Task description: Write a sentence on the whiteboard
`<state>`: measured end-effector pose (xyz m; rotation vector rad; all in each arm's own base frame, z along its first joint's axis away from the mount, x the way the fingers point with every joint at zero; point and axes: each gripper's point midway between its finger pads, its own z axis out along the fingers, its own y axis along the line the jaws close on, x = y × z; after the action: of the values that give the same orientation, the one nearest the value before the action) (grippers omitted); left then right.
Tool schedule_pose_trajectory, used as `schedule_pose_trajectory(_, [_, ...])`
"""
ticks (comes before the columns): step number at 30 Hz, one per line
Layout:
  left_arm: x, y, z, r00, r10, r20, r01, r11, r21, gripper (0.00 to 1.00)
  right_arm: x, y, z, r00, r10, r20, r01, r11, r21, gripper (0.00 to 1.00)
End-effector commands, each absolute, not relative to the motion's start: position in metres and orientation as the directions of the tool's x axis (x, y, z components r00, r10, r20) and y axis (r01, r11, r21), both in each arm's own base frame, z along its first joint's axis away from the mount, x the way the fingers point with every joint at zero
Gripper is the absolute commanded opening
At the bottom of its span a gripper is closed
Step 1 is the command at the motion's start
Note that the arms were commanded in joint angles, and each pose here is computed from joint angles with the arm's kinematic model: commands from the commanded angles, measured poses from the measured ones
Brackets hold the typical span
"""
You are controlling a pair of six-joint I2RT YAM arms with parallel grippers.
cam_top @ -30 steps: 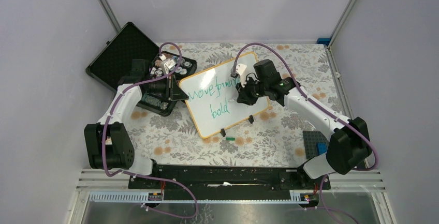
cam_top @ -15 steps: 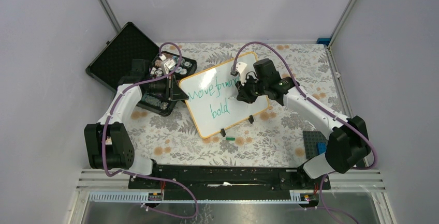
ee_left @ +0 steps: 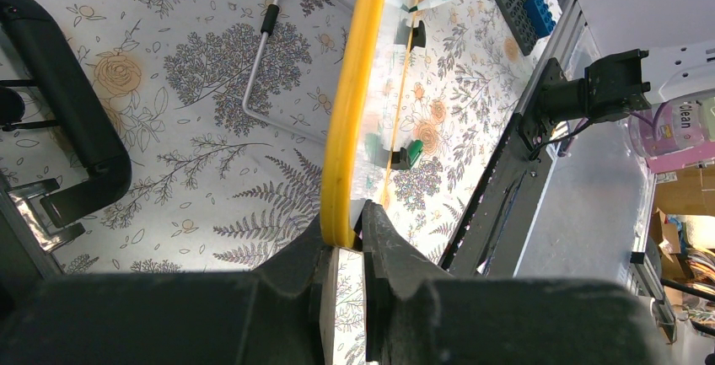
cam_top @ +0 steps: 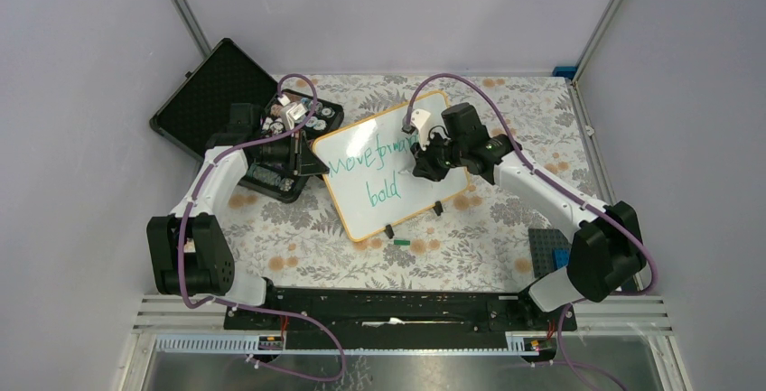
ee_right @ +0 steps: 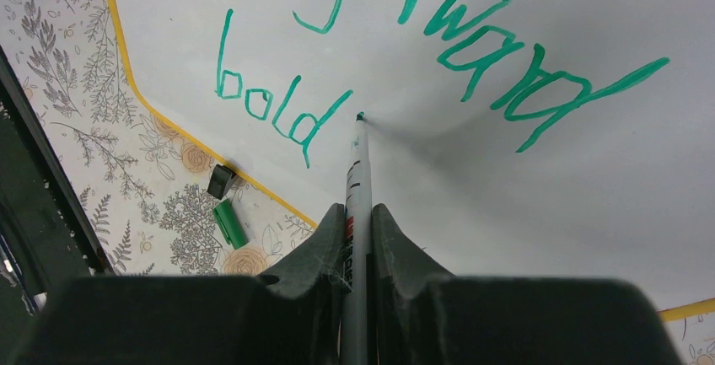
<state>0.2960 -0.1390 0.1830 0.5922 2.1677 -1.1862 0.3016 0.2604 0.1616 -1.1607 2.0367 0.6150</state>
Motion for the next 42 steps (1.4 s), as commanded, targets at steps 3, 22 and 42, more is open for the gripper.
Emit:
schedule_pose_trajectory(3, [0.313,-0.129,0.174,-0.642,0.163,-0.749,0.687,0.557,-0.468,0.0,0.296,0.259,0.156,-0.34,-0.549,-0.764,-0.886,0.46,0.064,0.0])
schedule_pose_trajectory(22, [0.313,-0.128,0.175,-0.64,0.163,-0.751,0.686,0.562,-0.462,0.0,0.281,0.249,0.137,-0.352,-0.577,-0.737,-0.891,0.449,0.074,0.0])
schedule_pose_trajectory(42, [0.314,-0.129,0.175,-0.643,0.162,-0.748,0.685,0.559,-0.467,0.0,0.301,0.248,0.163,-0.316,-0.571,-0.758,-0.874,0.485,-0.001,0.0])
